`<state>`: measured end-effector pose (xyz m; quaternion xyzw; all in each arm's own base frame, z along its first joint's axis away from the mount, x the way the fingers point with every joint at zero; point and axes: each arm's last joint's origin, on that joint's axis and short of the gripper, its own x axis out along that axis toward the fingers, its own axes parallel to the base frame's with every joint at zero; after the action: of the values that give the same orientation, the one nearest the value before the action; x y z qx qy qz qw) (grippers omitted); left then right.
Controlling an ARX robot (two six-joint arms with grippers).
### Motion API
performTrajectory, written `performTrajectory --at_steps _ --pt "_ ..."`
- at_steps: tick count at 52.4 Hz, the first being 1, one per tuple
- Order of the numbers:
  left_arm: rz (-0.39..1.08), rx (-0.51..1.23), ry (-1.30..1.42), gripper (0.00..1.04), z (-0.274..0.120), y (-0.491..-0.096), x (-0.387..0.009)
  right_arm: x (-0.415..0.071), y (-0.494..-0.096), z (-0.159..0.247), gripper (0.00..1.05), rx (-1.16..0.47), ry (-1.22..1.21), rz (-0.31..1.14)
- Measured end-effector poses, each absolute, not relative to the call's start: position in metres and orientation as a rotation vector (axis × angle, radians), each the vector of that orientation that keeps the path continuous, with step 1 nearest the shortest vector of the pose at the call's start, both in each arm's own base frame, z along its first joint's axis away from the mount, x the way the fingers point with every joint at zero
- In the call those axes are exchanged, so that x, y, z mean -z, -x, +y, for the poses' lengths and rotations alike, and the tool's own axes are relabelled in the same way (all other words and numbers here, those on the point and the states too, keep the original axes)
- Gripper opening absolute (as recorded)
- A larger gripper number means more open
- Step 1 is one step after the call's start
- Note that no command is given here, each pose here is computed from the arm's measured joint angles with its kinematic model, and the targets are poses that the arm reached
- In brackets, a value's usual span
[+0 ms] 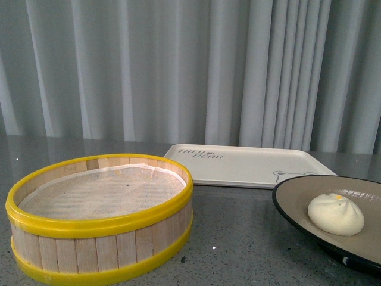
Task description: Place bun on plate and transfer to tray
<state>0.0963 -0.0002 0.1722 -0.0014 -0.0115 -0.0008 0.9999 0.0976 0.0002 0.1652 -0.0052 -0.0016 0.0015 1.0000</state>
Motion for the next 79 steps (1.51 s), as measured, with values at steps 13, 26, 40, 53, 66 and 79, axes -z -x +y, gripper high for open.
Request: performTrajectory --at_steps 13,26,40,53,66,79 --pt "-0.023 0.002 0.003 0.98 0.000 -0.096 -0.172 -0.165 -0.098 0.000 0.96 -0.003 0.010 -0.003" --pt "-0.023 0.002 0.002 0.98 0.000 -0.096 -0.172 -0.165 -0.098 0.000 0.96 -0.003 0.010 -0.003" --pt "-0.023 0.002 0.002 0.98 0.000 -0.096 -0.172 -0.195 -0.111 0.002 0.96 -0.063 0.378 0.221" --pt "-0.023 0.002 0.003 0.98 0.000 -0.096 -0.172 -0.243 -0.142 0.007 0.96 -0.294 1.043 0.249" --pt "-0.023 0.002 0.003 0.98 0.000 -0.096 -0.172 -0.232 -0.177 0.015 0.96 -0.447 1.225 0.250" --pt "-0.023 0.002 0.003 0.98 0.000 -0.096 -0.172 -0.231 -0.194 0.026 0.96 -0.507 1.262 0.226"
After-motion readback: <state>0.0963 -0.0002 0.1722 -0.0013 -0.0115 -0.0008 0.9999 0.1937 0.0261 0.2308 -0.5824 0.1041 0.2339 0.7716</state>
